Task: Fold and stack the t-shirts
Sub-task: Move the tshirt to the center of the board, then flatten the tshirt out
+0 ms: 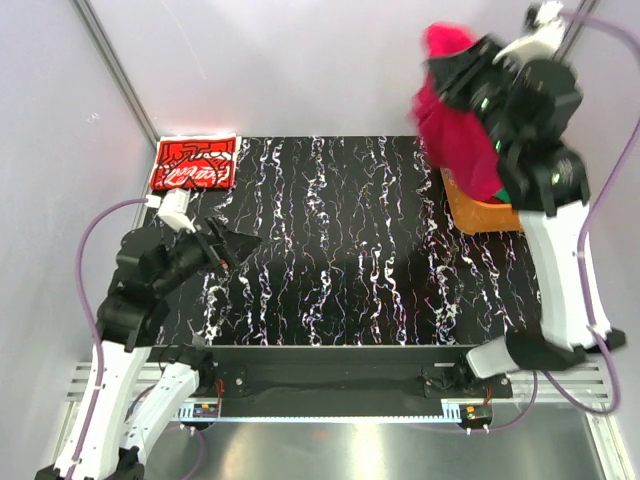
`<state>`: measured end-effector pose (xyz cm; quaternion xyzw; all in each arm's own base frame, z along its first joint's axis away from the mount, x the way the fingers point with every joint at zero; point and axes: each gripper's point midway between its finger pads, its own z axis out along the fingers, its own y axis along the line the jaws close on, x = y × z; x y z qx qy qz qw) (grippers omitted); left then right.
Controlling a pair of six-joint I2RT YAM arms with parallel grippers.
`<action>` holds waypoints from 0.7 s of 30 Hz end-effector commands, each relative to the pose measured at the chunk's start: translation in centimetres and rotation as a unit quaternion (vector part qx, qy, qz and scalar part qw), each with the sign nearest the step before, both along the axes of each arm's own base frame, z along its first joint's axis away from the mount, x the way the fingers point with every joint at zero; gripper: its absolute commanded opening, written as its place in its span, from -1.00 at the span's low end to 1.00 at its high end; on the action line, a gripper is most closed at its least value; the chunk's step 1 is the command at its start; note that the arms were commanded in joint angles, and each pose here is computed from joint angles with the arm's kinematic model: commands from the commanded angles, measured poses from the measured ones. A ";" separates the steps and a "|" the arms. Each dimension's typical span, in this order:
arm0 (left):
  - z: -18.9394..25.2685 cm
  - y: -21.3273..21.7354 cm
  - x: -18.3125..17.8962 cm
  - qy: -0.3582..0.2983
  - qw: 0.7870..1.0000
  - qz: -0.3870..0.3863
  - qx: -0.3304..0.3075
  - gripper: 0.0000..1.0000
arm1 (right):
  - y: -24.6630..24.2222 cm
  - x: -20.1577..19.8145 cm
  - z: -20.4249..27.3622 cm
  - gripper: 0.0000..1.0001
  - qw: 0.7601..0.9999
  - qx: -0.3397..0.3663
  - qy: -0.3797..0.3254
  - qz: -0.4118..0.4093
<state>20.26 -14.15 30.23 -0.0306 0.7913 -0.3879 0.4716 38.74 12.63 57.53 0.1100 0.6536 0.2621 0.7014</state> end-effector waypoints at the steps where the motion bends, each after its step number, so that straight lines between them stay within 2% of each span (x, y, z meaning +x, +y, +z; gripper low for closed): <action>1: 2.2 1.1 -0.6 -0.019 0.999 0.025 0.010 0.97 | 9.8 -1.7 -10.9 0.34 0.976 0.004 0.135 0.173; 2: 2.2 1.5 -0.5 -0.016 0.999 0.039 0.014 0.97 | 11.4 -2.8 -12.9 0.63 0.966 0.010 0.158 0.205; 3: 2.2 1.8 -0.5 -0.014 0.999 0.046 0.018 0.98 | 13.1 -4.9 -14.4 0.75 0.949 0.014 0.175 0.261; 4: 2.1 2.0 -0.7 -0.007 0.998 0.052 0.022 0.98 | 14.0 -5.4 -19.4 0.76 0.932 0.009 0.228 0.280; 6: 1.8 2.4 -0.6 -0.002 0.998 0.064 0.025 0.97 | 14.3 -7.2 -23.1 0.76 0.918 0.005 0.269 0.293; 7: 1.6 2.4 -0.5 0.000 0.998 0.066 0.024 0.97 | 13.5 -7.8 -27.0 0.75 0.910 -0.017 0.306 0.279; 8: 0.7 2.1 -0.2 0.010 0.998 0.061 0.023 0.98 | 12.1 -7.3 -28.5 0.69 0.917 -0.036 0.316 0.240; 9: 0.8 1.6 0.3 0.006 0.999 0.053 0.013 0.98 | 10.6 -8.2 -30.5 0.65 0.914 -0.057 0.339 0.215; 11: -2.0 -0.2 1.1 0.060 0.998 0.010 0.008 0.92 | 7.9 -7.8 -32.3 0.54 0.921 -0.095 0.346 0.151; 13: -4.3 -2.2 2.8 0.109 0.994 -0.019 0.001 0.90 | 5.8 -8.3 -34.2 0.50 0.917 -0.127 0.361 0.112; 15: -5.8 -4.2 3.4 0.114 0.992 -0.029 0.034 0.93 | 3.8 -8.3 -36.1 0.47 0.911 -0.150 0.379 0.068; 17: -9.2 -6.5 4.9 0.147 0.984 -0.030 0.093 0.96 | 2.5 -8.0 -37.8 0.47 0.905 -0.143 0.400 0.037; 18: -9.5 -7.4 5.8 0.150 0.982 -0.035 0.109 0.97 | 1.2 -7.7 -39.8 0.46 0.896 -0.127 0.425 0.017; 19: -10.2 -8.1 6.5 0.156 0.979 -0.038 0.122 0.96 | 0.5 -7.5 -40.8 0.43 0.891 -0.110 0.440 0.012; 20: -13.0 -9.3 7.2 0.189 0.969 -0.047 0.152 0.96 | 0.7 -7.7 -42.0 0.41 0.882 -0.087 0.462 0.029; 21: -12.3 -10.5 8.3 0.176 0.970 -0.054 0.156 0.94 | 0.4 -7.7 -43.4 0.38 0.878 -0.068 0.473 0.030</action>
